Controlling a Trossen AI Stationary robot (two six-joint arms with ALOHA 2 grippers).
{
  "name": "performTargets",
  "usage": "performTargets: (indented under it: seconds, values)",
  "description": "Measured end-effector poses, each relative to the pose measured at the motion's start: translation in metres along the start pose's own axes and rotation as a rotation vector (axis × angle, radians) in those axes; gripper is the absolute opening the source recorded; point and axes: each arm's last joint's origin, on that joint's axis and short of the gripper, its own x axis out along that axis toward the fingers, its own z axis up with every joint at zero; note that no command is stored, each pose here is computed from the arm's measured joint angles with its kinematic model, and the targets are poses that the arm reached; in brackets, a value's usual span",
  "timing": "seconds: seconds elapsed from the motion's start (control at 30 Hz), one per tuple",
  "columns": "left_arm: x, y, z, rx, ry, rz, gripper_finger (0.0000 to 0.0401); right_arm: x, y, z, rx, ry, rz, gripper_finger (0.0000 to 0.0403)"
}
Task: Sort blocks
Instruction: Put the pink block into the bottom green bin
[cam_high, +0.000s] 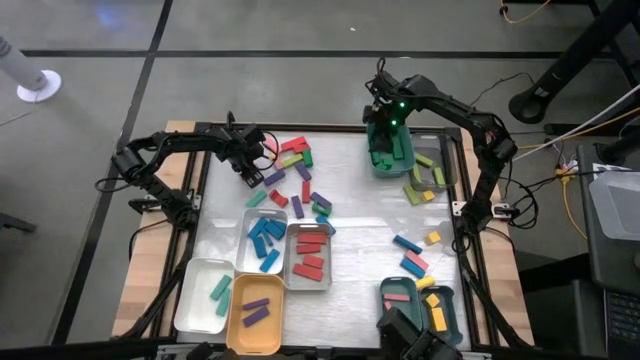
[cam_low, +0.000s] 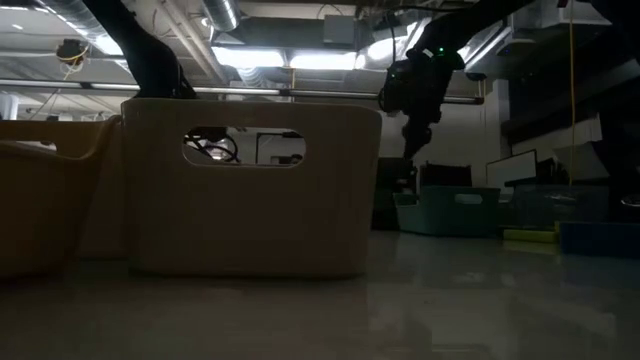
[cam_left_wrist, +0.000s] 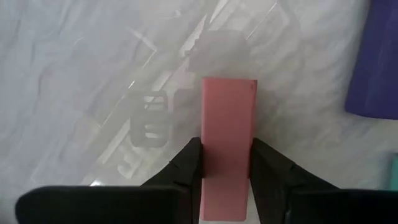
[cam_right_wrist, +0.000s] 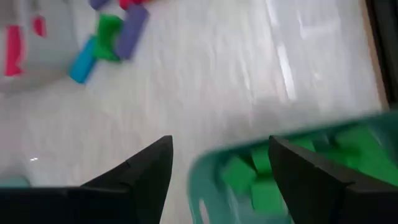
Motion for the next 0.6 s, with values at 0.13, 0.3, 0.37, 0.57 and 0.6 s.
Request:
performTargets:
  seconds: [0.13,0.3,0.37,0.57,0.6]
  values:
    - [-0.008,-0.002,0.004,-0.001,-0.036,-0.085,0.0083,0.006,0.008,0.012,-0.103,-0.054,-0.005,0.0262]
    - [-0.027,-0.006,0.013,0.007,-0.127,-0.282,0.0086,0.021,0.033,0.033,-0.276,-0.112,-0.006,0.0262]
    - [-0.035,-0.008,0.016,0.017,-0.166,-0.377,0.0088,0.027,0.046,0.041,-0.345,-0.131,-0.004,0.0262]
    - [-0.044,-0.019,0.018,0.013,-0.177,-0.708,0.0087,0.047,0.092,0.062,-0.538,-0.183,0.010,0.0262]
    - [-0.045,-0.021,0.018,0.020,-0.174,-0.752,0.0088,0.051,0.100,0.065,-0.575,-0.186,0.002,0.0262]
